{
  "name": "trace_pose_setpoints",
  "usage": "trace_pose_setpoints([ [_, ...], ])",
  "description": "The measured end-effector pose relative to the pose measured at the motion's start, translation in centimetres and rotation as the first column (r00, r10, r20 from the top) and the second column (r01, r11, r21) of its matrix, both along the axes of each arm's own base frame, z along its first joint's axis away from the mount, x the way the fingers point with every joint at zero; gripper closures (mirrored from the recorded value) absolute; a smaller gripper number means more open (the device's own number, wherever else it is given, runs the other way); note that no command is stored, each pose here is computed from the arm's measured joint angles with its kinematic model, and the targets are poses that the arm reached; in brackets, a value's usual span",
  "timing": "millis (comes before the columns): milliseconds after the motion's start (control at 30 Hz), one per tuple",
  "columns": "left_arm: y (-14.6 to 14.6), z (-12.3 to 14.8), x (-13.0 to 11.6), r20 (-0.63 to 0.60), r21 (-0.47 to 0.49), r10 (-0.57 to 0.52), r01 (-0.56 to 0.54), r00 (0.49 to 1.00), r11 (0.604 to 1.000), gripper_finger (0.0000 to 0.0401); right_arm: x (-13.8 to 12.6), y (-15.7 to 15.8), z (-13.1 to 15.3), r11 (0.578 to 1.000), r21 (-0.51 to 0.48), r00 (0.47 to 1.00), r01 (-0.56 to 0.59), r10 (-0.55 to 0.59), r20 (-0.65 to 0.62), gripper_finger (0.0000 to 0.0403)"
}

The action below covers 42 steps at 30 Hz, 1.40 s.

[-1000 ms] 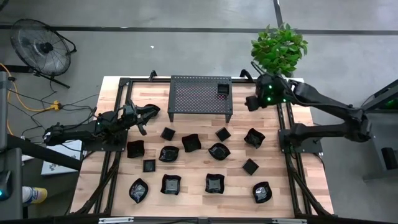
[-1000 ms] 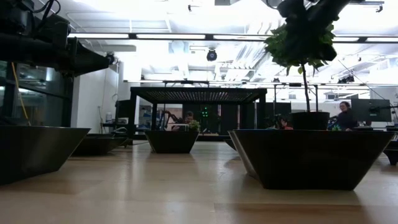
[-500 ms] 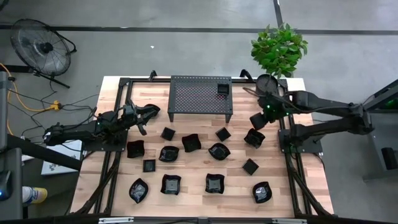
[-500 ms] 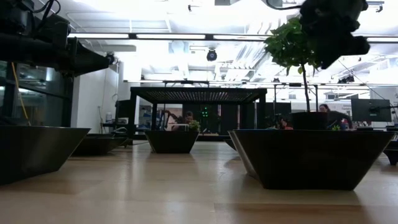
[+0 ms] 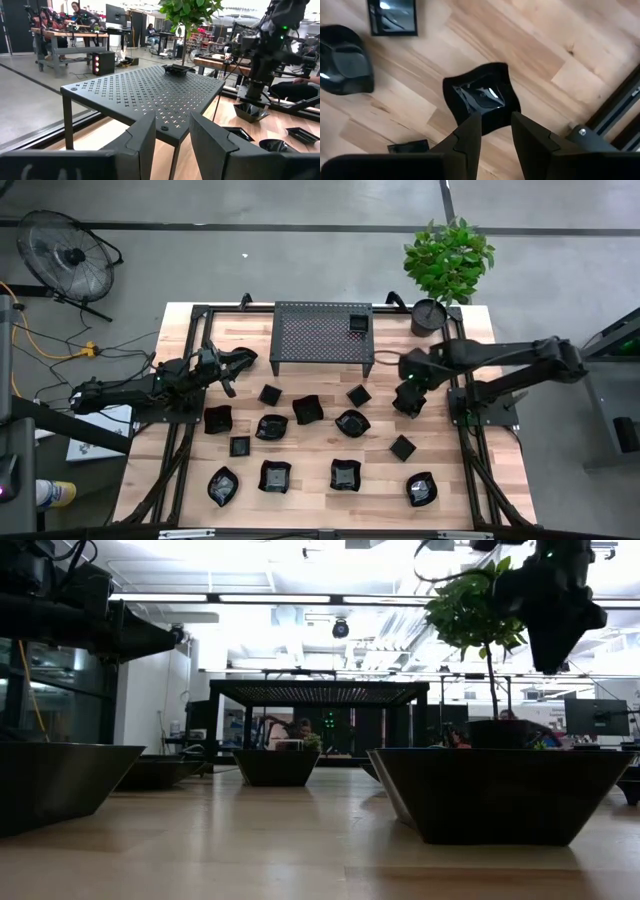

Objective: Pick & Place Mini shaped plates
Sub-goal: Put the distorted square plate on the shelf

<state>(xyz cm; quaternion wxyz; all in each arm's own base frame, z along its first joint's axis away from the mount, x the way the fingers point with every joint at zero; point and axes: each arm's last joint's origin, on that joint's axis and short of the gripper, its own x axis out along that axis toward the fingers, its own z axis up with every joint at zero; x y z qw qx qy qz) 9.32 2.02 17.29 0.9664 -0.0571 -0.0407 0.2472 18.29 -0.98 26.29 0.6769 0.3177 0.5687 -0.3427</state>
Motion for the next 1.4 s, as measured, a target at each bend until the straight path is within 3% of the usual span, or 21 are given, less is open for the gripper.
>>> trace_pose_setpoints([
  [133, 0.0, 0.0, 0.0, 0.000, 0.000, 0.000, 0.000, 1.000, 1.000, 0.0284, 1.1, 0.3, -1.1, 1.000, 0.017, 0.998, 0.010, -0.009, -0.062, 0.0302],
  [433, 0.0, 0.0, 0.0, 0.000, 0.000, 0.000, 0.000, 1.000, 1.000, 0.0284, 3.0, 2.4, -3.2, 0.987, 0.064, 0.979, -0.149, 0.156, -0.133, 0.0310],
  [700, 0.0, 0.0, 0.0, 0.000, 0.000, 0.000, 0.000, 1.000, 1.000, 0.0284, 4.6, 5.2, -5.2, 0.970, 0.031, 0.959, -0.240, 0.242, -0.151, 0.0311],
  [1033, 0.0, 0.0, 0.0, 0.000, 0.000, 0.000, 0.000, 1.000, 1.000, 0.0284, 5.4, 6.5, -7.6, 0.971, -0.057, 0.945, -0.231, 0.211, -0.249, 0.0306],
  [1400, 0.0, 0.0, 0.0, 0.000, 0.000, 0.000, 0.000, 1.000, 1.000, 0.0284, 6.1, 6.5, -9.4, 0.965, -0.103, 0.928, -0.242, 0.199, -0.314, 0.0261],
])
